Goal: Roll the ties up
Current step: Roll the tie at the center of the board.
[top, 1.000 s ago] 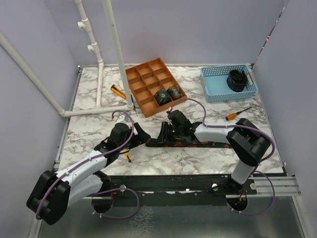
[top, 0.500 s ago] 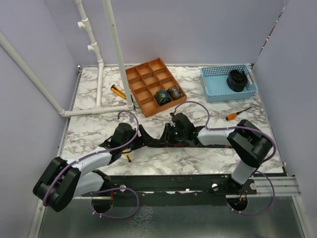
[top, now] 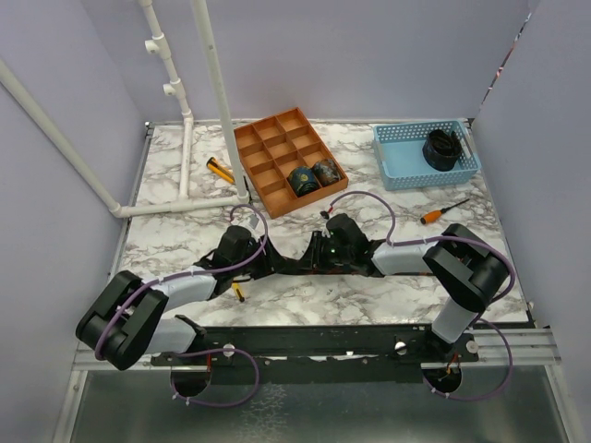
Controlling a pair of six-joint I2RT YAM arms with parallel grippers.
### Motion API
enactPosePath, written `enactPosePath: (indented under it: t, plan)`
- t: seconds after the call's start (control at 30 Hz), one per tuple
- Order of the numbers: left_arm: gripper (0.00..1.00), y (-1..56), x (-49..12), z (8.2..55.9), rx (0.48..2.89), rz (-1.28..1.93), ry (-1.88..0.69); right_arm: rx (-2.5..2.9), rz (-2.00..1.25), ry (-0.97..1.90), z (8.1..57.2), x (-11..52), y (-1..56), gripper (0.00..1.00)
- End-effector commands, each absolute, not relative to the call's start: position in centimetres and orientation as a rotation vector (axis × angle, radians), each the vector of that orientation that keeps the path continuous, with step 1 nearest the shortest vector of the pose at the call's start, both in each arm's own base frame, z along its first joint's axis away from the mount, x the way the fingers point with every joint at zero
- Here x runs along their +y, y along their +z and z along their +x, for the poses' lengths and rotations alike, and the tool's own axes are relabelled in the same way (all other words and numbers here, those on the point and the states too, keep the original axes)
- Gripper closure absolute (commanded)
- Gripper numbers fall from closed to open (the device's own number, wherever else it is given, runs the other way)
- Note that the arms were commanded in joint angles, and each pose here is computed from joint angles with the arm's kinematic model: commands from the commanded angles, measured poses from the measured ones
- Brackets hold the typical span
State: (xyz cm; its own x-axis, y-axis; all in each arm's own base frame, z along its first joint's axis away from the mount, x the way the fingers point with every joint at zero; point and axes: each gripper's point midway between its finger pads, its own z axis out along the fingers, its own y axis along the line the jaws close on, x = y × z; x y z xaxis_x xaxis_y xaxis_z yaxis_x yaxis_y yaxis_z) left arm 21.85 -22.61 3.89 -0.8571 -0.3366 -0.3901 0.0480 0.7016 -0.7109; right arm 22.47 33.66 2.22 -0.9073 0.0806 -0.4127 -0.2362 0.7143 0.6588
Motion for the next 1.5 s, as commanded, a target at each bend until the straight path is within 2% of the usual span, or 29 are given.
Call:
enactPosePath:
  t: [0.0, 0.07, 0.13, 0.33, 0.53, 0.63, 0.83, 1.03, 1.47]
  plan:
    - [0.52, 4.5, -23.6, 21.8, 2.402, -0.175, -1.107, 2.685, -0.128, 0.863, 19.8, 30.0, -2.6, 0.74]
    - [0.54, 4.3, -23.7, 21.7, 2.406, -0.178, -1.111, 2.682, -0.131, 0.87, 19.8, 30.1, -2.5, 0.74]
    - [0.61, 4.4, -23.8, 21.8, 2.401, -0.178, -1.121, 2.678, -0.131, 0.875, 19.8, 30.1, -2.4, 0.75]
    - [0.99, 5.0, -23.6, 22.1, 2.371, -0.171, -1.107, 2.654, -0.134, 0.901, 19.9, 30.4, -1.2, 0.73]
    - [1.0, 4.9, -21.0, 23.1, 2.413, -0.175, -0.852, 2.602, -0.111, 0.88, 20.7, 30.0, 1.6, 0.55]
    - [1.0, 4.9, -19.0, 23.3, 2.446, -0.172, -0.675, 2.569, -0.095, 0.849, 21.1, 29.4, 3.1, 0.49]
    - [1.0, 5.3, -15.8, 23.1, 2.5, -0.123, -0.341, 2.511, -0.094, 0.77, 21.3, 27.5, 5.0, 0.49]
    - [1.0, 6.4, -15.0, 22.7, 2.497, -0.006, -0.025, 2.509, -0.081, 0.718, 20.9, 26.1, 4.6, 0.5]
    - [1.0, 7.2, -15.0, 23.7, 2.465, 0.075, 0.438, 2.501, -0.041, 0.736, 18.7, 23.8, 4.0, 0.51]
